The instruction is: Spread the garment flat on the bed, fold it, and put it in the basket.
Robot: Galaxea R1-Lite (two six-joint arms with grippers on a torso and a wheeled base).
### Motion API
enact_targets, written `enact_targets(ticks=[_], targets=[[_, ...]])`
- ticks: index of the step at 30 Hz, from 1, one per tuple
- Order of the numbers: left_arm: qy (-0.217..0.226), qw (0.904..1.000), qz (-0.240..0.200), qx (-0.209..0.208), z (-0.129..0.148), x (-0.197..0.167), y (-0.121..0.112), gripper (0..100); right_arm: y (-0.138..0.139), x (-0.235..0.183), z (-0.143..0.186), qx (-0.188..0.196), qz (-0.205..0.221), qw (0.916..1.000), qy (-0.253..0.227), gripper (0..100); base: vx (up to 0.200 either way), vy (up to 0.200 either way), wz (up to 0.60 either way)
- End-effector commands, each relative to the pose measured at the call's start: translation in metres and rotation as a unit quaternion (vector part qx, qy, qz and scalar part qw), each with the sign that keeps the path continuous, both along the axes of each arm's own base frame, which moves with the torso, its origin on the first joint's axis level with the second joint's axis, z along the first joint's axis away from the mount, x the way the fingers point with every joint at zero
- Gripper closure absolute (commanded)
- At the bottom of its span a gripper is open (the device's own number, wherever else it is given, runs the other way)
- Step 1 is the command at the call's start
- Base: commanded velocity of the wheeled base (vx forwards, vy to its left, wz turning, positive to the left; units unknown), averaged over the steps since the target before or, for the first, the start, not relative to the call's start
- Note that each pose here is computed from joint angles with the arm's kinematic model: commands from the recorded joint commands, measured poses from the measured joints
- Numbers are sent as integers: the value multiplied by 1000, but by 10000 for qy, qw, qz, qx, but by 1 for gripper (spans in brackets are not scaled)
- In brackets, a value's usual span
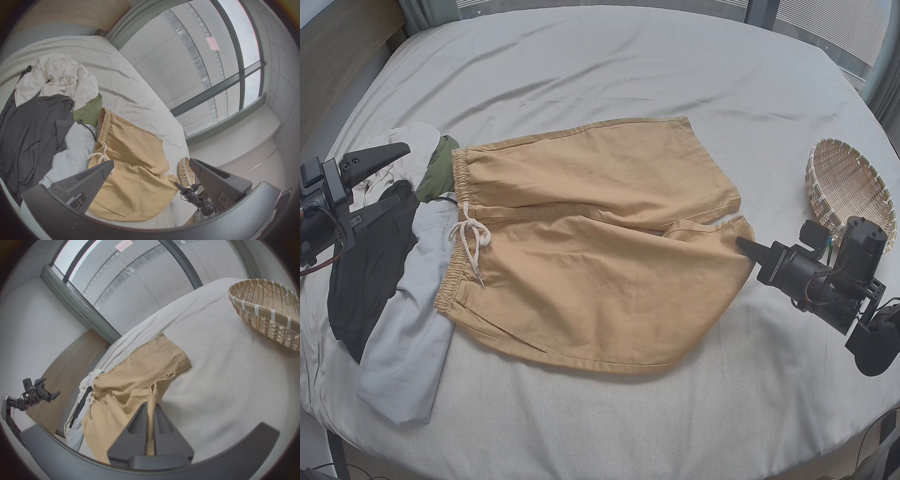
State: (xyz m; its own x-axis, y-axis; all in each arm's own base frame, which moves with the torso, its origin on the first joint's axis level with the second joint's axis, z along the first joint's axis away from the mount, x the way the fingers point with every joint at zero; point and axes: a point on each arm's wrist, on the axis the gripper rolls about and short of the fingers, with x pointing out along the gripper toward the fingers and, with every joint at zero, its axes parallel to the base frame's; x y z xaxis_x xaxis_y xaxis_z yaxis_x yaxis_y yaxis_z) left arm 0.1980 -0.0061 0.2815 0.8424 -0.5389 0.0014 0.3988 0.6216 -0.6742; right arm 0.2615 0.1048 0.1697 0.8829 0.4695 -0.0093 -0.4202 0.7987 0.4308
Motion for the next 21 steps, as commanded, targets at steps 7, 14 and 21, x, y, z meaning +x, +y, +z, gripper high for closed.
enact_targets(ticks=[7,14,21], targets=[[-22,10000,-7,0,-3,1,0,0,5,23,5,173,-119,9990,-392,0,0,0,0],[43,10000,-7,5,-6,2,0,0,8,30,6,186,-180,9988,-420,0,0,0,0],[-26,10000,0,-6,-17,2,0,0,-7,24,-15,10,-396,9992,-21,0,0,0,0]])
